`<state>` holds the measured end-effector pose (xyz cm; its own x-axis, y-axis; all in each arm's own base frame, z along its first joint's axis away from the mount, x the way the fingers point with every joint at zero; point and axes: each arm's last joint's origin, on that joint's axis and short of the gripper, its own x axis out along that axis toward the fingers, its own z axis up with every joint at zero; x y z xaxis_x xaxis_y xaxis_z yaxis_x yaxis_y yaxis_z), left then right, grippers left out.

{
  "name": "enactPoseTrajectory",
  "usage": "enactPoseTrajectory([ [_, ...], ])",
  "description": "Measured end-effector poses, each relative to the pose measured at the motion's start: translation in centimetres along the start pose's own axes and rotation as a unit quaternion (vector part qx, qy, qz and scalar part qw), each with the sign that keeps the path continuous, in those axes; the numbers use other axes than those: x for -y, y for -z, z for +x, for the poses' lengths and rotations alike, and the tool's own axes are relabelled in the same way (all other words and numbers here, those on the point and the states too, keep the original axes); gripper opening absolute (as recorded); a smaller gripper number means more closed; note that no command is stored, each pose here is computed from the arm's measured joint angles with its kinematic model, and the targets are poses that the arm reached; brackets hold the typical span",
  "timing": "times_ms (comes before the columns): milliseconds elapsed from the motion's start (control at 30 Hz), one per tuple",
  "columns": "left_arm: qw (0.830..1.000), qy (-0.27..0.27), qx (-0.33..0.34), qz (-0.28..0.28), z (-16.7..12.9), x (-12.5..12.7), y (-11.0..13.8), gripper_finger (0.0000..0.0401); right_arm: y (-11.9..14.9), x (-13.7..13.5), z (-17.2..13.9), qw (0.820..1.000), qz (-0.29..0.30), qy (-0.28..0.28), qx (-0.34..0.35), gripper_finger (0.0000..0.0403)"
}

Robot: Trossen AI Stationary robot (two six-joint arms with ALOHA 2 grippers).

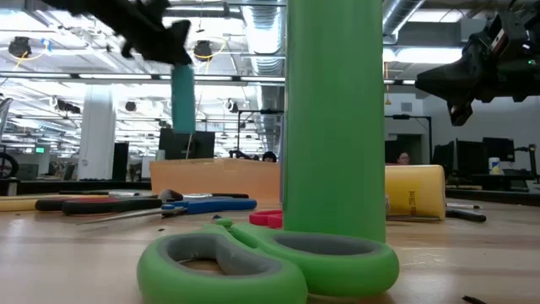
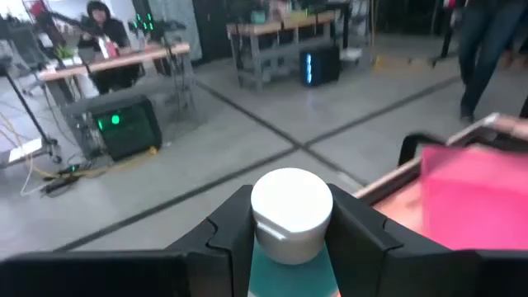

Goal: Pick & Place Paint Supplies
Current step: Put the light blue paint bottle into the orange bin

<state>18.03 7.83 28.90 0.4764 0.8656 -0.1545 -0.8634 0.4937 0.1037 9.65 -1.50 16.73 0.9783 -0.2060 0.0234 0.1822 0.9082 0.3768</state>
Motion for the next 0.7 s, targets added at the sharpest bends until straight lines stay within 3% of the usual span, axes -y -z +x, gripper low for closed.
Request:
enactPoseTrajectory([
  [167, 0.999, 0.025, -0.043, -0.014, 4.1, -0.1, 1.7, 0.0112, 0.0, 0.0, 0.0, 1.000, 0.000, 0.000, 0.000, 0.0057],
  [333, 0.997, 0.008, -0.078, -0.012, 6.4, -0.9, 3.5, 0.0112, 0.0, 0.0, 0.0, 1.000, 0.000, 0.000, 0.000, 0.0057],
  [700, 0.995, -0.002, -0.088, -0.050, 6.1, -2.2, 6.3, 0.0112, 0.0, 0.0, 0.0, 1.000, 0.000, 0.000, 0.000, 0.0057],
])
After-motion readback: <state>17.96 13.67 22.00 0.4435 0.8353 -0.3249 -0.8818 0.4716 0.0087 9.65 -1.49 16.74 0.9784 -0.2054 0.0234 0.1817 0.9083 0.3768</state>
